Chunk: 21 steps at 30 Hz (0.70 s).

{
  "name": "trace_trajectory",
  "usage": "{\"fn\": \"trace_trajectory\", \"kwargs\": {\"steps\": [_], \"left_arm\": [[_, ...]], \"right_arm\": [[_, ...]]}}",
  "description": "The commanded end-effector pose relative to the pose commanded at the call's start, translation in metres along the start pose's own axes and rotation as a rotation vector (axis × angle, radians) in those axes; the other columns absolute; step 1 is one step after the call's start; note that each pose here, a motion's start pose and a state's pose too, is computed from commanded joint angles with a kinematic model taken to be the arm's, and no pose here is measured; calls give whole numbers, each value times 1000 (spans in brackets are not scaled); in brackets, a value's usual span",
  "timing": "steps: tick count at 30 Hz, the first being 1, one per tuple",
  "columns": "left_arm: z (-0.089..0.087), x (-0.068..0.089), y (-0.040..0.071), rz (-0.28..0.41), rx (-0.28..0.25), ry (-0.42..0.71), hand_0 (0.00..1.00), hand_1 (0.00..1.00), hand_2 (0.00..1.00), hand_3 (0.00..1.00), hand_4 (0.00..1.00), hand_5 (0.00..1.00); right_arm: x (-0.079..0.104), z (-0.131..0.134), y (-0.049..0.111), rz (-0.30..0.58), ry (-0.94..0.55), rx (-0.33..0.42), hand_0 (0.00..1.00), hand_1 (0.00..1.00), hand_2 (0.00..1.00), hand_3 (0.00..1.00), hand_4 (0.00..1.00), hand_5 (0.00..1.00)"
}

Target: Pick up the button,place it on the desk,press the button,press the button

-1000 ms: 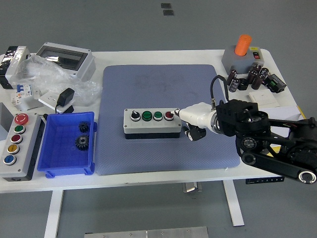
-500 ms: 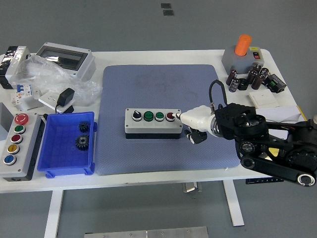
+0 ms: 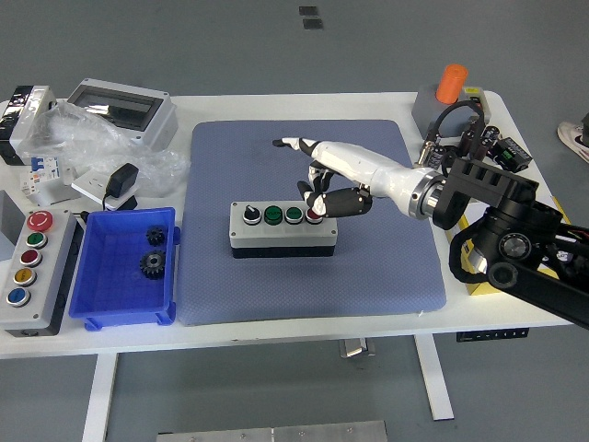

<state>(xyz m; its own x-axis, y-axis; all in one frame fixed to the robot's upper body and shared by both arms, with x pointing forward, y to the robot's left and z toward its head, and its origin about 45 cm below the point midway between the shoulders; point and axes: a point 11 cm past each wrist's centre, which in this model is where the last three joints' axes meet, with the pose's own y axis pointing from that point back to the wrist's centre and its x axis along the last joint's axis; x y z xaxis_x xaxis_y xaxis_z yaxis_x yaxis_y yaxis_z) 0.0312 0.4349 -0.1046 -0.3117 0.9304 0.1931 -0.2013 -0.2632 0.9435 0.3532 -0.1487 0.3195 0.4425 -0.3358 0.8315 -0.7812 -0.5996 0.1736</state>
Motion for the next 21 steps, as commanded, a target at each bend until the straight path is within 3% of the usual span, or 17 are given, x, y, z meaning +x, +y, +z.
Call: {"fn": "trace_trajectory", "kwargs": {"steps": [5,6,11,12,21], "left_arm": [[1,0,0,-1,-2,-3,640,628,587,567,420,2],[1,0,0,-1,-2,-3,640,626,587,567,419,2],[2,0,0,-1,-2,-6,640,626,587,567,419,2],[2,0,0,0,-3,-6,640,626,587,567,419,2],[5,6,0,11,-2,-15,639,626,587,567,419,2]], "right_arm": [[-2,5,-9,63,71,-20,446,435,356,983,571,260],[-4,5,-11,67,88,-23,695,726,779,996,943,558],[-19,6,-20,54,191,-45,695,726,779,996,943,558],[-22,5,-21,51,213,-48,998,998,998,998,998,665],[-38,-1,-25,13,273,-53,998,998,998,998,998,674]]}}
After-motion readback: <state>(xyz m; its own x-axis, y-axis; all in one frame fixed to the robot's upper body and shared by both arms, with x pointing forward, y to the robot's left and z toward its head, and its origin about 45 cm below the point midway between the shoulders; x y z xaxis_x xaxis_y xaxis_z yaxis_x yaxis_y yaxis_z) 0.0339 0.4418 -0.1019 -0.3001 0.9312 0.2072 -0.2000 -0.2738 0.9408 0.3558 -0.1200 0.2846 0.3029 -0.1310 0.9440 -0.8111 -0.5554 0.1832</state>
